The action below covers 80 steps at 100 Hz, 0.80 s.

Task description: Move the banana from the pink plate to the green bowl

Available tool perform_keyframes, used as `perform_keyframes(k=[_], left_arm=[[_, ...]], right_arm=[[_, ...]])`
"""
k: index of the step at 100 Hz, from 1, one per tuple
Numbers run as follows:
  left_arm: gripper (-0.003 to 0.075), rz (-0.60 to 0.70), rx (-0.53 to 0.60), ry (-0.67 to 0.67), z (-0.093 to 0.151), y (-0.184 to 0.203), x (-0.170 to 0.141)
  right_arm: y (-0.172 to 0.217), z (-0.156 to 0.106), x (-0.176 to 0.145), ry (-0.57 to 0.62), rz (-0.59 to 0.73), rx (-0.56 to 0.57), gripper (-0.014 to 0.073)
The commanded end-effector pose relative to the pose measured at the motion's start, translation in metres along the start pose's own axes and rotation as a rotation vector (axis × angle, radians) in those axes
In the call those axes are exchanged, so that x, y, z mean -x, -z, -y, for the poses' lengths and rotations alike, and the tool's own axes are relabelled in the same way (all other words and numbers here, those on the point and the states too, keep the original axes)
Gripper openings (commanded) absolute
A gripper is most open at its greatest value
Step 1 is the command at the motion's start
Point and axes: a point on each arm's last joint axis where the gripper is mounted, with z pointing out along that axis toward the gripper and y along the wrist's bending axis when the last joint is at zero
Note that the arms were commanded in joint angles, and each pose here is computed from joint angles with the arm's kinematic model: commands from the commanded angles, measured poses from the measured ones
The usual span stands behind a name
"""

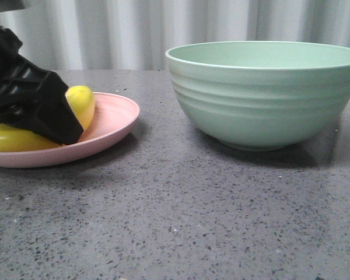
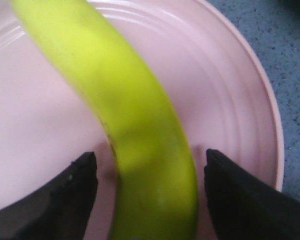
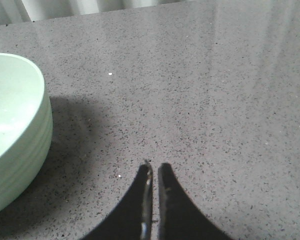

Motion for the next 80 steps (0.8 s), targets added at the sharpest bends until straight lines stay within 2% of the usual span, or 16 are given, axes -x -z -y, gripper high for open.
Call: perform_keyframes(k=[1,8,27,40,61,80], left_arm=[[0.0386,0.114,-0.006,0.003,0.004,0.010,0.017],[0.0333,0.123,-0.005,0.003,0.004,0.010,0.018],[0.0102,0.129,-0.005,0.003,0.004,0.010,0.019],[-0.0020,0.135,-0.004,0.003,0.004,0.010,0.019],[-0.0020,0.154,-0.009,0.000,0.005,0.016,0.027],[-0.0020,0.190,-0.043,-0.038,0.016,0.042,0.051]], right_arm=[[0.002,-0.001,0.015,0.000,0.086,0.002,-0.0068],[0.002,-0.001,0.015,0.000,0.086,0.002,-0.0068],[0.002,-0.001,0.015,0.000,0.086,0.002,-0.0068],[0.002,-0.001,0.015,0.000,0.077,0.001,-0.0068],[0.003,-0.002,0.015,0.004,0.068,0.010,-0.0068],[0.011,-0.010,0.023,0.030,0.002,0.077,-0.0062]])
